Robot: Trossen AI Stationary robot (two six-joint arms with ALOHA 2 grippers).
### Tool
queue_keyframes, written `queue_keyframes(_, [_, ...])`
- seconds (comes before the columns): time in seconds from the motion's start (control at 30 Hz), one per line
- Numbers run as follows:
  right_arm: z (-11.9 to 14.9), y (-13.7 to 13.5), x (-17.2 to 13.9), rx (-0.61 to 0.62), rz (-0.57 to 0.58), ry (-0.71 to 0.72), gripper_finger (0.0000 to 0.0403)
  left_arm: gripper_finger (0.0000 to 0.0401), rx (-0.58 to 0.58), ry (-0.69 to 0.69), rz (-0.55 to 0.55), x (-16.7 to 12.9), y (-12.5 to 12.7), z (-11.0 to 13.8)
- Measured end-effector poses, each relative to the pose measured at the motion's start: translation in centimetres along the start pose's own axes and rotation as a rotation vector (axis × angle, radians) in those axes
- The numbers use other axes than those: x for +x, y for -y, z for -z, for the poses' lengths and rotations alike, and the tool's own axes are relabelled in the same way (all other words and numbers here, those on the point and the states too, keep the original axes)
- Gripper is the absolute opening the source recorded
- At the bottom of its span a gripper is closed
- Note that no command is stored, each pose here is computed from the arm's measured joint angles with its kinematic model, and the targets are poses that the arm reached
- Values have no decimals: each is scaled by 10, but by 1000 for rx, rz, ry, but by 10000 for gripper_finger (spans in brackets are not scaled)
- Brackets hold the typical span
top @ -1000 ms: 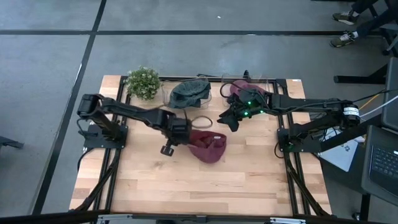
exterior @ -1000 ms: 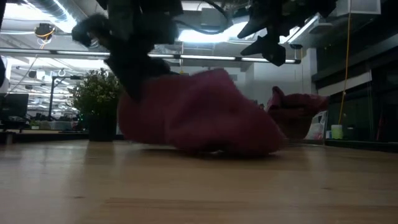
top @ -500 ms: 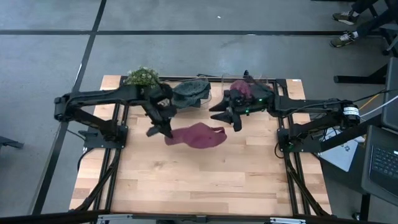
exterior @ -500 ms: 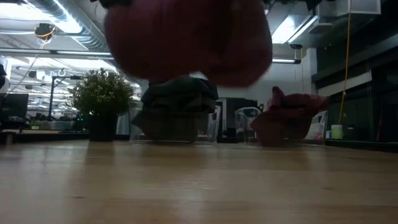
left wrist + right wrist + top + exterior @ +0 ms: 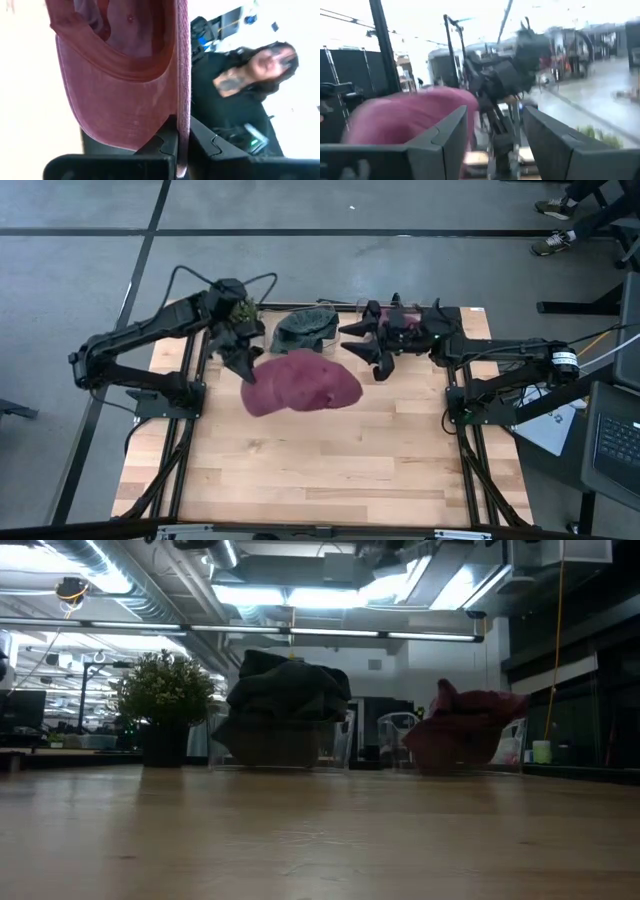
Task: Pick & Place hat
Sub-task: Put the red cap on the red cap in the right transparent bin
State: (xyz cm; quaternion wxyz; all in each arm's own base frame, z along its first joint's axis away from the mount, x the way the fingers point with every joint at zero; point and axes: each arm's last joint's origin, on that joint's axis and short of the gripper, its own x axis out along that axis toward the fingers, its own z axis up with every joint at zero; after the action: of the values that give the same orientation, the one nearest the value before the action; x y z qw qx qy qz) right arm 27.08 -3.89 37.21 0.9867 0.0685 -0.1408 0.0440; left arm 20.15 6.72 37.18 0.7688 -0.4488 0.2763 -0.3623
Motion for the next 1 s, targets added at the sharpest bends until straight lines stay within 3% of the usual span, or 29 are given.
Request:
queue_keyframes(0.23, [-21,-6,-3,-117,-85,214,193,10,-113,112,-55,-31,-5,6])
queue_keyframes(0.4, [-19,-7,-2,-166,-105,193,193,15,-70,209,-123,-46,-8,-1])
queue_keyframes(0.67, [-4,5,-1,-256,207,39,193,13,-66,335,-220,-60,-8,-8])
queue_keyframes(0.83, [3,8,-1,-278,261,-31,193,15,-57,365,-261,-61,-9,-9])
queue_keyframes(1.0, [9,13,-3,-276,390,-99,193,16,-65,384,-280,-61,-9,-10])
